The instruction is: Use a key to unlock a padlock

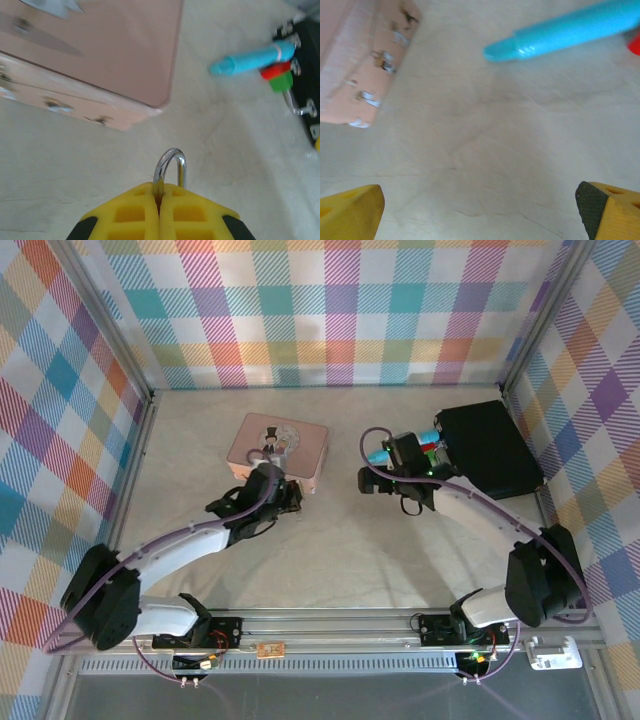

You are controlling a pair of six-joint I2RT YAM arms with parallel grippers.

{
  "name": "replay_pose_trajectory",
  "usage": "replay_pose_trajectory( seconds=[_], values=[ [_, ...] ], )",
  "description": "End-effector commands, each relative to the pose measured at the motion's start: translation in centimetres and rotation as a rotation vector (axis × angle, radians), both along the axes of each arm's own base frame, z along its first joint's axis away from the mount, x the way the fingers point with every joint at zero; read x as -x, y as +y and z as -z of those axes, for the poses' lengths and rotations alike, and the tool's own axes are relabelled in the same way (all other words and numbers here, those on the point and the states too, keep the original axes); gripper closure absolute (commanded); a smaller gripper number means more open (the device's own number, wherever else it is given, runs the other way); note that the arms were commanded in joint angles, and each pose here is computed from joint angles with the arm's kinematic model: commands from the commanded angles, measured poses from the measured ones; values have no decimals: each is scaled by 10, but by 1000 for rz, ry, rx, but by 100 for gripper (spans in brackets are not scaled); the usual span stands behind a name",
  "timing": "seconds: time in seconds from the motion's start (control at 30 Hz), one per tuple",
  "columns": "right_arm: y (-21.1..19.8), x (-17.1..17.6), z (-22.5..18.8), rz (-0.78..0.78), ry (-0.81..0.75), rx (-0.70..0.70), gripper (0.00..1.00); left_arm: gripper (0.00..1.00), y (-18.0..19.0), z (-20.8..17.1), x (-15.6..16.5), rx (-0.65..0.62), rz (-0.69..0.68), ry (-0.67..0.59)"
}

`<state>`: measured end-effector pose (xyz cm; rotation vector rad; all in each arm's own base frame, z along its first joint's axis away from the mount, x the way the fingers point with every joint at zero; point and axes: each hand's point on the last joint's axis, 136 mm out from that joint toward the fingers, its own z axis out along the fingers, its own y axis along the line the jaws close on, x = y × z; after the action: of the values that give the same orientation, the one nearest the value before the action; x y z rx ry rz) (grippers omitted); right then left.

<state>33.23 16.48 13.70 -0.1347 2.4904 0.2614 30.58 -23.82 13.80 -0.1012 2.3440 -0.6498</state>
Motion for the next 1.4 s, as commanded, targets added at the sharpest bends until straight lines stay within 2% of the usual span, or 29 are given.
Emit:
replay_pose_trajectory(
  seconds=[0.0,0.2,0.5,0.57,0.67,0.8,0.9,1.03,1.1,1.17,1.37],
  values=[
    [-24,4,-7,49,-45,42,1,100,-32,14,8,-65,119,46],
    [-43,11,-11,90,-72,30,1,100,-71,47,8,-114,174,113],
    [-61,20,-8,122,-81,27,1,98,-85,86,-6,-165,145,176],
    [-65,20,-8,130,-84,25,1,93,-86,89,-8,-169,139,178],
    [-68,19,-7,138,-86,12,1,81,-88,89,-11,-171,132,174],
    [-73,15,-5,145,-89,2,1,55,-86,80,-15,-169,112,152],
    [-77,10,-2,154,-90,2,1,40,-82,67,-17,-165,96,118],
    [-88,-3,3,178,-99,8,1,26,-70,41,-23,-161,65,56],
    [-95,-12,7,199,-100,4,1,19,-58,26,-28,-163,40,17],
    [-100,-20,11,211,-99,0,1,17,-41,10,-33,-175,11,-26],
    [-115,-44,30,234,-98,53,1,4,40,-34,-46,-298,-156,-167]
  ],
)
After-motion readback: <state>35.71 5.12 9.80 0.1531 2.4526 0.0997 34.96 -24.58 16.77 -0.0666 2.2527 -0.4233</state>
